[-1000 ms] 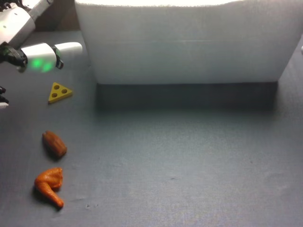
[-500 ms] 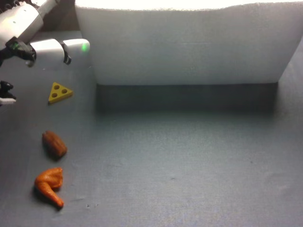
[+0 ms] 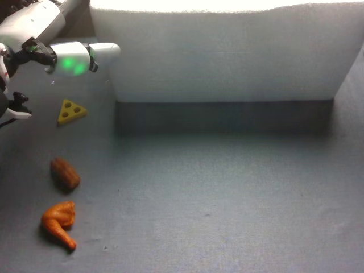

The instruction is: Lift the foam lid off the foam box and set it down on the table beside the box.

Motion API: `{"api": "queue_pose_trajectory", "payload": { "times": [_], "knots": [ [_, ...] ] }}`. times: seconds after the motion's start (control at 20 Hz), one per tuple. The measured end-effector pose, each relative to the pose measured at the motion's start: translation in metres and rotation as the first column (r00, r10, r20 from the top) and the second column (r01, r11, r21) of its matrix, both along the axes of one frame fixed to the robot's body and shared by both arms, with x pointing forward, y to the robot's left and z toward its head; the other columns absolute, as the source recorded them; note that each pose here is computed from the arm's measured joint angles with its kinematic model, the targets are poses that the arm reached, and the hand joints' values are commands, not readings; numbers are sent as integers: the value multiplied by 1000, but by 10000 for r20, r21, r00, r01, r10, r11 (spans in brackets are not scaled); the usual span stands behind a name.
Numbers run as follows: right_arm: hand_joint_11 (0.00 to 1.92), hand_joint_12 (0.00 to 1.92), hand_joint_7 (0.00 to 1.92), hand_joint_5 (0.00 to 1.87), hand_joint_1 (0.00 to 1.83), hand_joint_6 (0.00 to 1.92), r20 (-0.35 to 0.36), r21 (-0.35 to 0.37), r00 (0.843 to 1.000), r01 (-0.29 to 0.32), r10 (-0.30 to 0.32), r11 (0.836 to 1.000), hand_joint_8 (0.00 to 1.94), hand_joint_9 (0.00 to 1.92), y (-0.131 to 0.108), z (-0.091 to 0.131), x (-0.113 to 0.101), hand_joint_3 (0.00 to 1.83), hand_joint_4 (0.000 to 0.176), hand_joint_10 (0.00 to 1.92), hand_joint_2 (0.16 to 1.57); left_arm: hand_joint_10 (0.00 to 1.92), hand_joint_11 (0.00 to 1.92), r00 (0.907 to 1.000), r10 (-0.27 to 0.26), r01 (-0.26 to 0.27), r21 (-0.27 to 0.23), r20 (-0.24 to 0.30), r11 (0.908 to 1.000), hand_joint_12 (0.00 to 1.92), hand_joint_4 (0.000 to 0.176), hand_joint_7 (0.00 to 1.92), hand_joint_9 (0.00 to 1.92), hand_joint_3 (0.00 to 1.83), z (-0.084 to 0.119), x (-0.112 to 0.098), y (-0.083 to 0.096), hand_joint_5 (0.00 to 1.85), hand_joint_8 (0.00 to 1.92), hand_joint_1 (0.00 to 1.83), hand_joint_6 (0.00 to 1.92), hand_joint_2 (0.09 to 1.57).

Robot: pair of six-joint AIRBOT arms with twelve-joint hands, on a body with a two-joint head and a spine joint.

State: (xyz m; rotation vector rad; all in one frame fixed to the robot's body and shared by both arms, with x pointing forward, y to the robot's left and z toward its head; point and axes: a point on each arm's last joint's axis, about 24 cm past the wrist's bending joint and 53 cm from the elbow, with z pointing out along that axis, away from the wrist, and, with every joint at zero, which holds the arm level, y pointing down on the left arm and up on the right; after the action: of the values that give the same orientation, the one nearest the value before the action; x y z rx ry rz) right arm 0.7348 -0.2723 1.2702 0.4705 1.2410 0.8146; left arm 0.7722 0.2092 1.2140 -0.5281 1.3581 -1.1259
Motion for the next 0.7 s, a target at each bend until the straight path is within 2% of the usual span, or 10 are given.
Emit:
{"api": "queue_pose_trajectory", "payload": {
  "times": [0.05,0.1,0.15,0.2,0.35,0.45,0.5,0.6,0.65,0.7],
  "knots": [
    [0,1921,0,0,457,0,33,68,10000,-37,37,10000,0,0,2,2,1,0,19,0,1149,0,0,10000,4,-4,-22,3,10000,0,0,0,0,1,0,1,0,0,0,484,0,1077],
    [0,1921,0,0,476,0,54,66,10000,-79,78,9999,0,0,5,2,1,0,9,0,1153,0,0,10000,4,-4,-10,-24,10000,0,0,0,0,0,-1,2,0,1,0,517,0,1076],
    [0,1921,0,0,464,0,93,47,9999,-98,97,9999,0,0,5,3,1,0,16,0,1141,0,0,10000,-2,1,-5,-50,10000,0,0,0,0,0,-1,2,0,7,0,520,3,1076],
    [0,1918,0,0,475,0,76,105,9999,-89,89,9999,0,0,6,4,3,0,0,0,1143,0,0,10000,11,-11,0,-46,10000,0,0,0,0,0,-1,2,0,1,0,467,0,1065],
    [0,1917,0,0,480,0,193,162,9998,-111,108,9998,0,0,8,8,4,0,0,0,1139,0,35,10000,32,-32,-153,-9,9999,17,0,0,0,0,2,4,-1,0,0,417,0,1054],
    [0,1793,0,0,551,0,204,204,9997,-101,97,9997,0,27,8,8,6,1,0,22,1160,0,91,10000,11,-12,-190,-38,9998,51,0,0,0,0,0,5,-4,36,0,412,13,1041],
    [0,1646,0,0,567,0,206,208,9997,-98,93,9997,0,23,9,8,6,1,0,36,1162,0,17,10000,5,-7,-212,-99,9998,399,0,0,0,11,-2,6,-5,54,0,420,2,1037],
    [0,1646,0,0,567,0,195,217,9998,-94,90,9997,0,23,9,7,7,1,0,36,1162,0,17,10000,21,-24,-275,-97,9996,399,0,0,0,11,-1,8,-6,54,0,420,2,1037],
    [0,1421,0,0,522,0,199,217,9998,-85,81,9997,0,4,9,7,7,0,0,6,1163,0,3,9999,30,-33,-308,-97,9995,472,0,0,0,18,0,9,-7,72,0,392,6,1047],
    [0,1200,0,0,518,0,197,249,9998,-64,59,9997,0,0,8,8,8,2,0,0,1159,0,0,10000,50,-52,-315,-45,9995,381,0,0,0,9,2,10,-6,83,0,393,4,1065]
  ]
}}
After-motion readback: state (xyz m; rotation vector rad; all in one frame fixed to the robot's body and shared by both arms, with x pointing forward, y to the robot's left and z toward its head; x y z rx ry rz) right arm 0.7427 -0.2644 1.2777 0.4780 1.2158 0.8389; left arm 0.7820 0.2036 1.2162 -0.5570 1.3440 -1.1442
